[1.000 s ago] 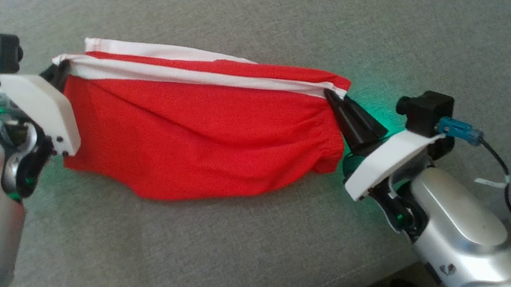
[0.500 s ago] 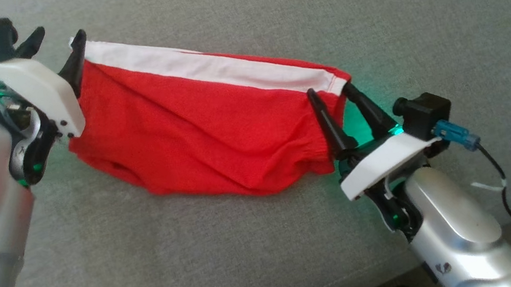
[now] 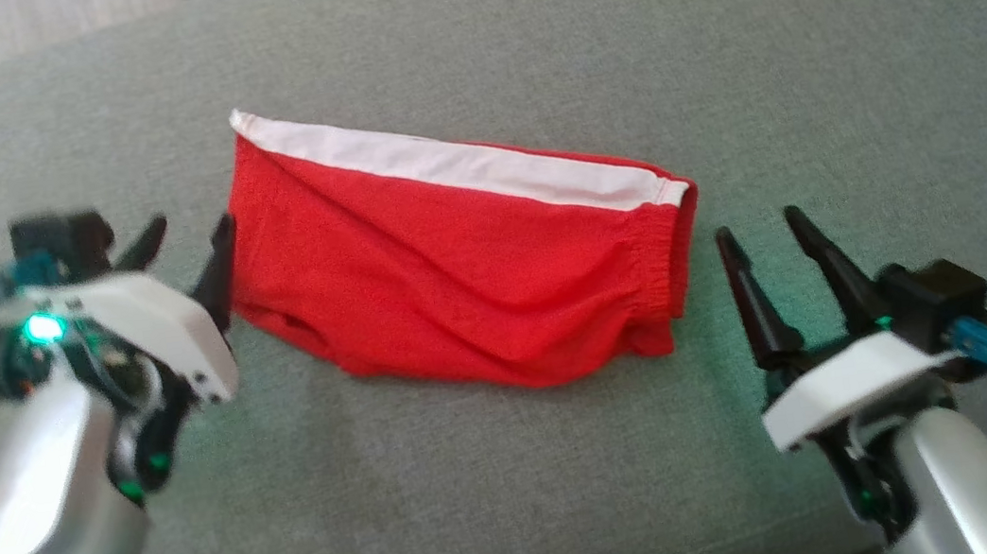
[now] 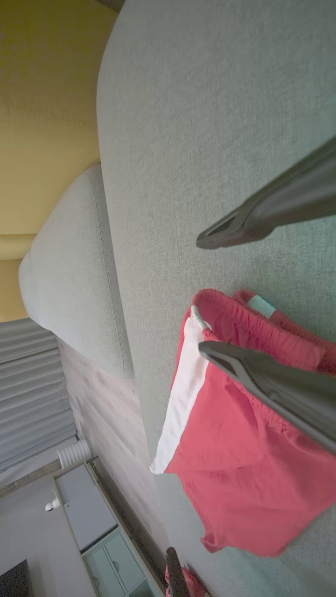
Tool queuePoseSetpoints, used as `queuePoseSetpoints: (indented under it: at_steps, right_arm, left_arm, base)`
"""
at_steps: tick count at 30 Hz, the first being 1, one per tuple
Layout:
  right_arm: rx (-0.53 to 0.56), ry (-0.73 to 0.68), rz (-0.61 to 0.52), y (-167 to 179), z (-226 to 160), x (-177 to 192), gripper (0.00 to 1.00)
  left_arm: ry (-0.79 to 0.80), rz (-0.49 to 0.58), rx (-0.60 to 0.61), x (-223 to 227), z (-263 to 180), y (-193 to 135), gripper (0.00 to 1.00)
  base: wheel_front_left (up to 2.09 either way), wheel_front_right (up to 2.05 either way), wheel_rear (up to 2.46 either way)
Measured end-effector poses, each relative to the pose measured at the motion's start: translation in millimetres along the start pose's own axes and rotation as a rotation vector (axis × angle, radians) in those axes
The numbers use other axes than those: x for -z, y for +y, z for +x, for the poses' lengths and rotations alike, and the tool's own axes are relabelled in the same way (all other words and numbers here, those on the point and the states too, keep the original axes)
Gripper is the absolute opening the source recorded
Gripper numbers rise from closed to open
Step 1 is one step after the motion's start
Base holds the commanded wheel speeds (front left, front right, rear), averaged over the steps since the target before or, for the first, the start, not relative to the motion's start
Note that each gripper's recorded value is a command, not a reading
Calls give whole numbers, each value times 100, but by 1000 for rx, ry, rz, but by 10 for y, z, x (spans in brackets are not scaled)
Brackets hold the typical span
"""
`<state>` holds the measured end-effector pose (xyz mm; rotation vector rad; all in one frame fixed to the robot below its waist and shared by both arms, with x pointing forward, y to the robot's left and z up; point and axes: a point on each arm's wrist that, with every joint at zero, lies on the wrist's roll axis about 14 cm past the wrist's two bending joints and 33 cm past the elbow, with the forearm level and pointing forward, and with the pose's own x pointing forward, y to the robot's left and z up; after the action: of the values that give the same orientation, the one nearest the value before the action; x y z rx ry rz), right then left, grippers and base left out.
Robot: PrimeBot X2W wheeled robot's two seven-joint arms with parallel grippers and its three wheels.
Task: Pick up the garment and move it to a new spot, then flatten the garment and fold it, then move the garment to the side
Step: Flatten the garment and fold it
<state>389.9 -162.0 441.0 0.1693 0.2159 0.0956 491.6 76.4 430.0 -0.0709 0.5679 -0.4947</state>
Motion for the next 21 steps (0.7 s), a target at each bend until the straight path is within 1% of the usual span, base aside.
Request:
queuePoseSetpoints:
  at_steps: [4,8,13,18,21]
  right_arm:
    - [5,-12,-19,5,-88,-101,100]
    - [10,-14,-30,-3,-102,-169,100]
    - [12,-18,-35,-11,-70,-229,100]
    - [18,-2,-32,-20,-105,-187,100]
    - [15,-1,-32,-12,-104,-195,100]
  left_arm:
    - [9,-59,-60,217,-66,26,100]
    - [13,-111,-114,358,2,70,100]
    - [55,-148,-129,557,101,49,100]
    - [64,-150,-141,611,122,94,100]
    - [77,-145,-115,631,132,38,100]
  base:
    - [0,0,0]
    - [0,0,0]
    - [0,0,0]
    - [0,0,0]
    - [0,0,0]
